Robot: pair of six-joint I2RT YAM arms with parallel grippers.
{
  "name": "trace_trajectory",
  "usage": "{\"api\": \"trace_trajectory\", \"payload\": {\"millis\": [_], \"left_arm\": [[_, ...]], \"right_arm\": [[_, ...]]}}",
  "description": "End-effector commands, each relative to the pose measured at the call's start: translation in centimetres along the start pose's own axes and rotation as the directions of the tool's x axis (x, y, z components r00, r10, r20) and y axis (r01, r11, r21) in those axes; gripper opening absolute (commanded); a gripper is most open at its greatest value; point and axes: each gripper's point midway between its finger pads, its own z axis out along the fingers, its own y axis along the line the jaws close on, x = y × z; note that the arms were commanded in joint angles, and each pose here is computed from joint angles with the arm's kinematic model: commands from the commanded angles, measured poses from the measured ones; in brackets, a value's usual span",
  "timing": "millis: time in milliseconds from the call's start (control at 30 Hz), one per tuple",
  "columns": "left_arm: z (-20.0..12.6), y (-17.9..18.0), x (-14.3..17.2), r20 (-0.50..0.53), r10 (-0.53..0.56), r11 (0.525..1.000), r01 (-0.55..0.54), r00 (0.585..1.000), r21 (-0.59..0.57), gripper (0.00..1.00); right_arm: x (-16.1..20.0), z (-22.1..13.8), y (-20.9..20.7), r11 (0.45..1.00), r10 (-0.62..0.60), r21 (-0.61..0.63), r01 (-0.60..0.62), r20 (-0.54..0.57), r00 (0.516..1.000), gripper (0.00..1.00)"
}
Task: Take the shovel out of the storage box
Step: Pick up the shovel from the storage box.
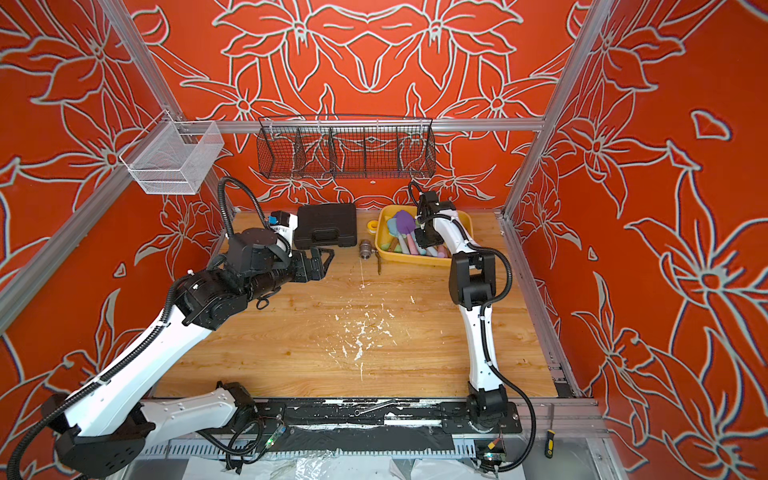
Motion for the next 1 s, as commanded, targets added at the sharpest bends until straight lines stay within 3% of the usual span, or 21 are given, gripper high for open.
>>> {"api": "trace_trajectory", "payload": {"millis": [0, 100, 233, 367, 567, 967], "left_arm": [[0.2, 0.4, 0.3, -0.014, -0.009, 1.000, 0.009, 1.000, -0.026, 0.97], [0.6, 0.2, 0.2, -0.018, -0.005, 1.000, 0.004, 1.000, -0.025, 0.97], [1.1, 0.0, 0.1, -0.020, -0.001, 1.000, 0.000, 1.000, -0.021, 0.97], [1.3, -0.3, 0.0, -0.019, 0.003, 1.000, -0.003, 1.000, -0.011, 0.97], [1.5, -0.6, -0.2, -0.004, -0.007, 1.000, 0.007, 1.000, 0.008, 0.97], [3.5, -3.4, -2.7, 0.013, -0.052, 0.992, 0.050, 0.999, 0.119, 0.97]], "right_arm": [[0.4, 1.5, 0.6, 0.999, -0.037, -0.014, 0.037, -0.032, 0.999, 0.34], [0.3, 1.9, 1.7, 0.997, -0.039, -0.065, 0.037, -0.027, 0.999, 0.31], [0.1, 1.9, 1.1, 1.000, -0.009, -0.006, 0.009, -0.033, 0.999, 0.09], [-2.2, -1.2, 0.9, 1.000, 0.016, -0.016, -0.015, 0.068, 0.998, 0.00], [-4.5, -7.1, 1.6, 0.995, 0.038, -0.093, -0.020, 0.188, 0.981, 0.00], [-2.2, -13.6, 3.0, 0.969, 0.151, -0.223, -0.103, 0.208, 0.966, 0.00]]}}
